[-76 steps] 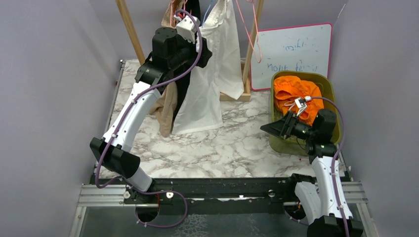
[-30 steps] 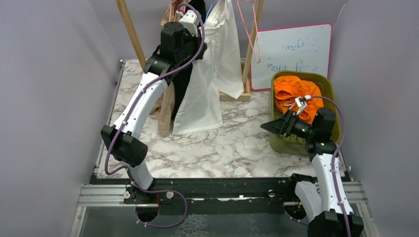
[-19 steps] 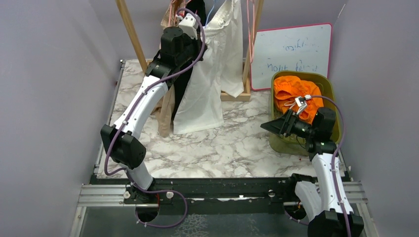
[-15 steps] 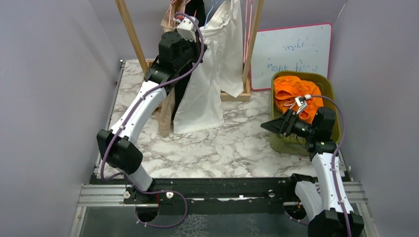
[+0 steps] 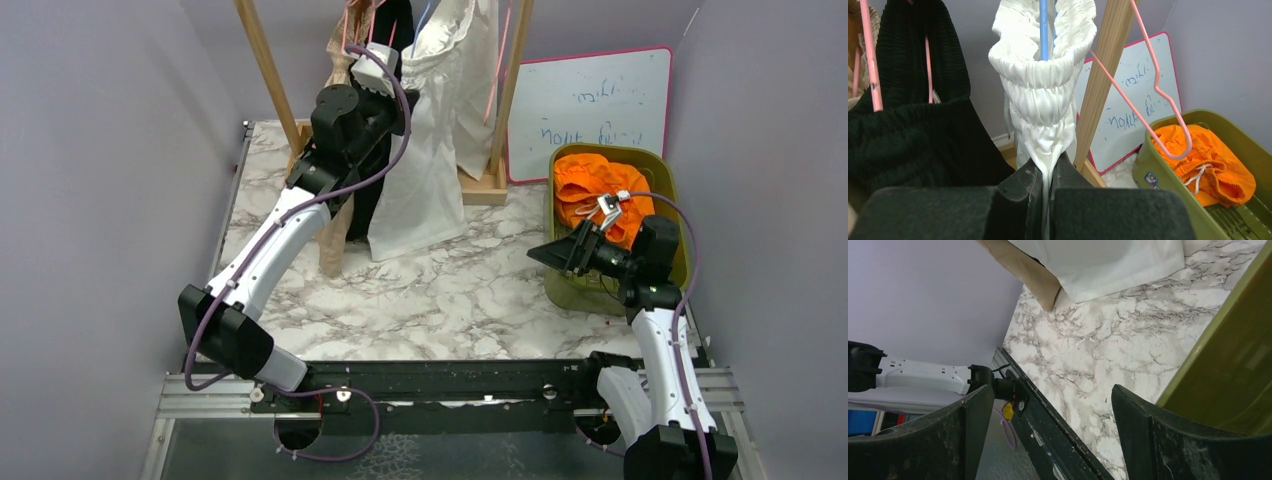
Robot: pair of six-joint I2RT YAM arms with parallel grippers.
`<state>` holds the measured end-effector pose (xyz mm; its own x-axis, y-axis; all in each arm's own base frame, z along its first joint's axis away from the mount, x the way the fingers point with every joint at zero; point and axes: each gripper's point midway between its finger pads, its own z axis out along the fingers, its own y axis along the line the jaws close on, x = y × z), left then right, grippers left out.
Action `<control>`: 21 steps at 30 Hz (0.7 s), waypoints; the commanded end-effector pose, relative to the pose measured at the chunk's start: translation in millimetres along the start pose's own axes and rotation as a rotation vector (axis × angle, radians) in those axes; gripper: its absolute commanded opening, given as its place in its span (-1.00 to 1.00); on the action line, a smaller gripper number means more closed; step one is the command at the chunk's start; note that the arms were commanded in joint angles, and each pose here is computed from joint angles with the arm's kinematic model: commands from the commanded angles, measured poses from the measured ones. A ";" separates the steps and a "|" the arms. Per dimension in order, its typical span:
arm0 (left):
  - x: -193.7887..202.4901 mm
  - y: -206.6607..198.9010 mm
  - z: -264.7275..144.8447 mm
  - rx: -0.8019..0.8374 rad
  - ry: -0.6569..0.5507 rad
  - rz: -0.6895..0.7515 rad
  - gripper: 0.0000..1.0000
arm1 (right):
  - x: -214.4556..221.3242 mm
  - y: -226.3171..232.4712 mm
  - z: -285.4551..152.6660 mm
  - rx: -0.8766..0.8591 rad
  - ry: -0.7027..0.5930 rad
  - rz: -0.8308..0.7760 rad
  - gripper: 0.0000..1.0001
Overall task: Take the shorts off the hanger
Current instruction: Pick up the hanger from the clothes rod.
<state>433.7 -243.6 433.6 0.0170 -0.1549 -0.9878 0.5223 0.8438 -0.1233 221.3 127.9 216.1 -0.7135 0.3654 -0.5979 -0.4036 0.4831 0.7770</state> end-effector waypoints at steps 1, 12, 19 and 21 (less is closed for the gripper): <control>-32.3 -2.2 -33.8 -0.017 -0.093 0.016 -1.00 | 9.0 -12.4 -0.1 0.067 0.022 0.061 0.80; 7.2 -22.1 -119.7 0.083 -0.021 -0.008 -1.00 | 10.0 -12.5 -0.6 0.071 0.010 0.067 0.81; 60.3 -22.0 -170.7 0.082 0.112 -0.036 -1.00 | 8.1 -12.3 -1.5 0.085 0.001 0.069 0.82; 85.9 -19.0 -187.4 0.067 0.175 -0.051 -1.00 | 6.5 -10.7 -2.0 0.085 -0.010 0.067 0.82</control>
<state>292.3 -183.0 363.6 -0.0778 -0.1184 -0.9899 0.5600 0.8163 -0.1417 222.7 125.6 216.3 -0.7033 0.3765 -0.6030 -0.3904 0.5043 0.7703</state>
